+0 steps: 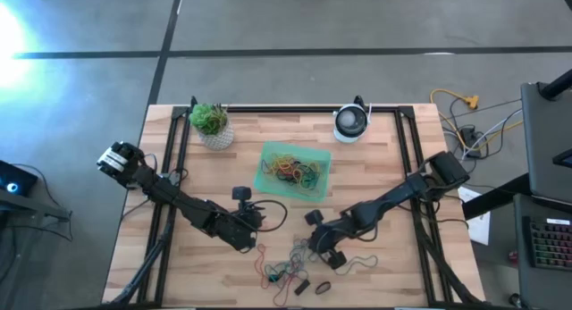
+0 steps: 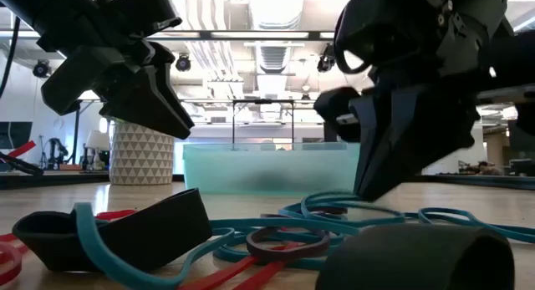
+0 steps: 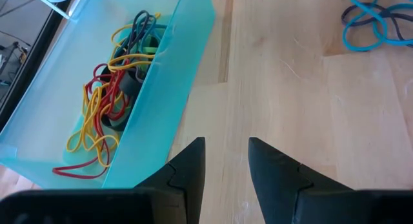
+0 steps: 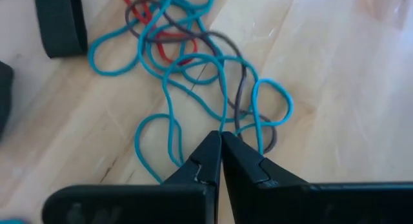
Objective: Pick and place rubber bands into bin
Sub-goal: Put the blue rubber band into the green bin
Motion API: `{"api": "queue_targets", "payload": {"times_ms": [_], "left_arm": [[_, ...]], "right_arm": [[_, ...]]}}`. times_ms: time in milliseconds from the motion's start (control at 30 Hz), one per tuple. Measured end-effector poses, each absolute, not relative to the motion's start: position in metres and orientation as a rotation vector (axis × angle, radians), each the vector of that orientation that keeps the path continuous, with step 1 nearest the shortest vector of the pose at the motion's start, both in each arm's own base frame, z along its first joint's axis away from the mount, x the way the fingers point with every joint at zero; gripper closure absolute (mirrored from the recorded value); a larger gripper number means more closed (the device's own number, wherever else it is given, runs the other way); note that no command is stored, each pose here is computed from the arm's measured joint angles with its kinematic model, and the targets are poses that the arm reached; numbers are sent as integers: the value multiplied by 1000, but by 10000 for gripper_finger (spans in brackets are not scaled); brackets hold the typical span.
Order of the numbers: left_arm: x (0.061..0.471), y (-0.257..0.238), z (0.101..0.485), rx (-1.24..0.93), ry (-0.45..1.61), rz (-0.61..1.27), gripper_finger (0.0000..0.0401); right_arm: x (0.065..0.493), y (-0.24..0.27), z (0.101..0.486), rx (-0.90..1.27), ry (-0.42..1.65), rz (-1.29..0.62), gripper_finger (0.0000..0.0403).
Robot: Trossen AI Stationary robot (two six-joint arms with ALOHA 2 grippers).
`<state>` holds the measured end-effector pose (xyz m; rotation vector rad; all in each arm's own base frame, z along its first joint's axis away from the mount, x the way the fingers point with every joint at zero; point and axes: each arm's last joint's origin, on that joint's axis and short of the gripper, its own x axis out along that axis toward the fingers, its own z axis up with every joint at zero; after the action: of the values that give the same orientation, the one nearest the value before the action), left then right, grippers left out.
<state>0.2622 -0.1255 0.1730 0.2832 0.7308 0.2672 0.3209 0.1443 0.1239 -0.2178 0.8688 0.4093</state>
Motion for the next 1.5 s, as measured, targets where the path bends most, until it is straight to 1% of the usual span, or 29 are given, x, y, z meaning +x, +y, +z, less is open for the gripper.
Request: {"api": "queue_targets", "payload": {"times_ms": [300,633,967,1300,1400,1500], "left_arm": [[261,-125,171,288,738,268,299],[261,-125,171,287,736,267,299],[261,-125,170,288,737,268,299],[261,-125,171,289,737,267,299],[261,-125,171,288,737,267,299],[261,-125,171,288,736,267,299]], "right_arm": [[314,141,161,-213,790,405,394],[301,132,203,-329,681,281,395],[293,123,230,-497,583,78,395],[293,109,240,-722,568,-201,395],[296,98,242,-741,574,-261,394],[301,83,242,-711,590,-311,394]]}}
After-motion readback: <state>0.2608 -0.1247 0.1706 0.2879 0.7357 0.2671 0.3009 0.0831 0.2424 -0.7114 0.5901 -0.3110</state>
